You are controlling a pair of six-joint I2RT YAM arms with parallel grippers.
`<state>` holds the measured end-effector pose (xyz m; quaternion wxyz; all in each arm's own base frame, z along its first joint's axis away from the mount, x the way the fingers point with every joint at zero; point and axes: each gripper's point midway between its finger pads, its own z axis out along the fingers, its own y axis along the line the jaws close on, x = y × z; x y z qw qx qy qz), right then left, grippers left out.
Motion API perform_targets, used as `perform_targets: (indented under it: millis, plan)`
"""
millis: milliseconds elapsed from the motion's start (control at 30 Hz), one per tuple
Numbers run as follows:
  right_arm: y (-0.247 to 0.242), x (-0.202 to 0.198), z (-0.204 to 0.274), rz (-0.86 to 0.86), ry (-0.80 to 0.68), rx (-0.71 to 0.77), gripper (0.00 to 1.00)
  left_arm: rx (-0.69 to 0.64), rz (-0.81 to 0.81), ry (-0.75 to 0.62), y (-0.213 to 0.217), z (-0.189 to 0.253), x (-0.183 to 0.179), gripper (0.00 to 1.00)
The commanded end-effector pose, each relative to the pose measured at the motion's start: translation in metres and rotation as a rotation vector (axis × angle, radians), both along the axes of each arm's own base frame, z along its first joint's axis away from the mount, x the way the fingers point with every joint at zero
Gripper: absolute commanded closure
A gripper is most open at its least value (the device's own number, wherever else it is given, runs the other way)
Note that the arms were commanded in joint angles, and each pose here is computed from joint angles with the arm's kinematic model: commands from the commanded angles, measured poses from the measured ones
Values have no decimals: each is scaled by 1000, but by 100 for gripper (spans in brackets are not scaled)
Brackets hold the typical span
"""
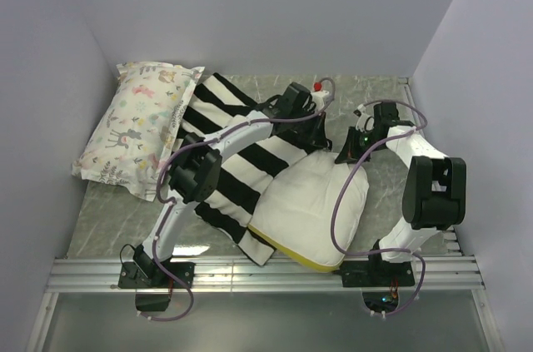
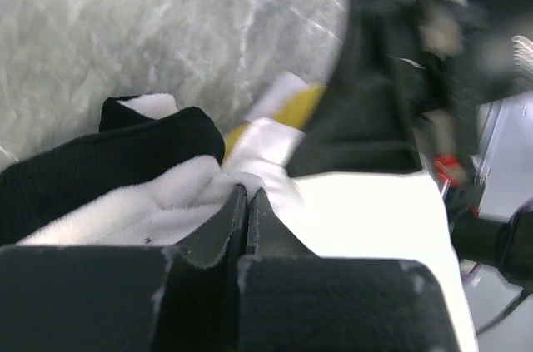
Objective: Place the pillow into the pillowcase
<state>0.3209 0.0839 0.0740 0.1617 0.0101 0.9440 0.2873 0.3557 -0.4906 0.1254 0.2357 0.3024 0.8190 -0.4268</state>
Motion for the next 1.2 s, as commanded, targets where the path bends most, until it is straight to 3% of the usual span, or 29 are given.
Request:
perform_targets:
  millis: [0, 133, 300, 467, 533, 633, 667, 700, 733, 767, 800, 833, 867, 900, 967, 1000, 1167]
  plan:
    - [10, 53, 46, -59, -216, 78, 100, -109, -278, -87, -27, 54, -49, 100]
    - [15, 56, 43, -97, -189, 121, 100, -113, -372, 3, -30, 37, -80, 100]
    - [16, 51, 41, -107, -192, 129, 100, -159, -435, 20, -48, 30, -115, 100]
    - [15, 52, 38, -115, -183, 129, 100, -167, -421, -13, -66, 24, -100, 99]
    - [14, 54, 37, -110, -184, 118, 100, -144, -361, -74, -65, 32, -76, 93]
    - [12, 54, 42, -85, -203, 101, 100, -117, -224, -147, -31, 54, -27, 73]
    - [11, 49, 42, -78, -186, 85, 100, -90, -189, -161, -17, 57, -16, 59]
    - [7, 48, 45, -55, -201, 58, 93, -39, -96, -188, 9, 56, 12, 53]
    - [4, 51, 55, -43, -225, 37, 86, -40, -74, -248, 28, 83, 19, 48]
    - [-2, 45, 55, -42, -202, -5, 70, -16, -41, -258, 47, 90, 26, 40]
    - [-7, 43, 66, -10, -246, -42, 62, 28, 10, -263, 74, 88, 39, 37]
    - [-11, 45, 77, 2, -278, -66, 52, 43, 38, -355, 97, 118, 44, 35]
    - [-16, 39, 83, 18, -280, -99, 39, 58, 46, -373, 112, 125, 44, 29]
    - [-21, 39, 104, 51, -357, -147, 33, 101, 71, -336, 139, 116, 43, 27]
    - [-21, 27, 120, 100, -392, -173, 20, 97, 59, -405, 171, 144, 30, 1]
    - [-19, 22, 141, 147, -468, -199, 18, 121, 84, -358, 195, 129, 29, 1]
    - [25, -30, 149, 420, -568, -342, 16, 13, 218, -323, 277, 161, 11, 1]
